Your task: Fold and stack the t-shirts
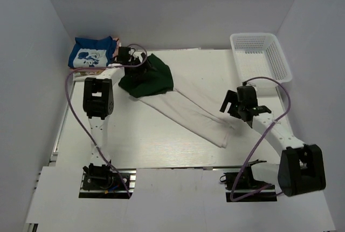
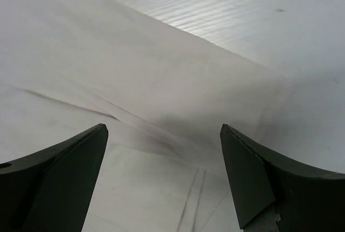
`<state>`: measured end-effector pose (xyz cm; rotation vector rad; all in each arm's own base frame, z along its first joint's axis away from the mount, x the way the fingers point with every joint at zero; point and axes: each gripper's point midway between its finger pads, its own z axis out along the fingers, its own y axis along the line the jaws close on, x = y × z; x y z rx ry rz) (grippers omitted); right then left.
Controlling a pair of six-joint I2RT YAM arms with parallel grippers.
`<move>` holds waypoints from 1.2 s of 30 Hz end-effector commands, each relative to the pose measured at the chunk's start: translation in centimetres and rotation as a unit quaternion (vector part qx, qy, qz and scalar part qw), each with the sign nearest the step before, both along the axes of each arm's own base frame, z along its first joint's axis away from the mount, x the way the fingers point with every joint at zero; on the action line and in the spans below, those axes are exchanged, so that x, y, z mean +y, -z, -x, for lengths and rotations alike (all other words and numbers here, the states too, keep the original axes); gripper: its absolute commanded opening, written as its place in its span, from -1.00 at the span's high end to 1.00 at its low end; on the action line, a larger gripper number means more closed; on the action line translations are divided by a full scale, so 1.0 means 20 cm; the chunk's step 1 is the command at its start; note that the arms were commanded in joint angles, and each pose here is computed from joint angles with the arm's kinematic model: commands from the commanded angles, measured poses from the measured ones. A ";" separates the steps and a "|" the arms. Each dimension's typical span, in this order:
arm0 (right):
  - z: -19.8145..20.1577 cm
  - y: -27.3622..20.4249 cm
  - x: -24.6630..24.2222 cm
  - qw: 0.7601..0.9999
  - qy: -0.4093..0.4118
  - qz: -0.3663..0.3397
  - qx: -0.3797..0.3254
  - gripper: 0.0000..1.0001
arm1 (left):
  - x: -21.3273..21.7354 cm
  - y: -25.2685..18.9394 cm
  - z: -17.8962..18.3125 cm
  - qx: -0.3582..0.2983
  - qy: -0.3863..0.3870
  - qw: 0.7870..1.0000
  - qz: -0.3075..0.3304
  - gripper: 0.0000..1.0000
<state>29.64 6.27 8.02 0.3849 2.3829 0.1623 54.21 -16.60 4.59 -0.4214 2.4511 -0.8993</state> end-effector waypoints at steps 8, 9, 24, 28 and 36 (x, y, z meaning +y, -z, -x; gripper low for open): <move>-0.15 0.25 0.48 0.979 -0.189 -0.061 0.039 -0.81 | -0.25 0.25 -0.50 -0.130 0.046 0.990 0.026 -1.00; -0.11 0.28 0.49 0.978 -0.194 -0.058 0.055 -0.81 | -0.29 0.17 -0.57 -0.173 0.046 0.984 0.028 -1.00; 0.73 0.29 1.00 0.879 -0.430 -0.101 0.178 -0.81 | -0.55 0.25 -0.75 -0.241 -0.054 0.968 0.052 -1.00; 0.71 0.19 1.12 0.864 -0.475 -0.104 0.131 -0.81 | -0.60 0.19 -0.73 -0.254 -0.037 0.965 0.061 -1.00; 0.55 -0.13 1.20 0.875 -0.469 -0.116 0.000 -0.81 | -0.64 -0.46 -0.73 -0.345 0.004 0.936 0.069 -1.00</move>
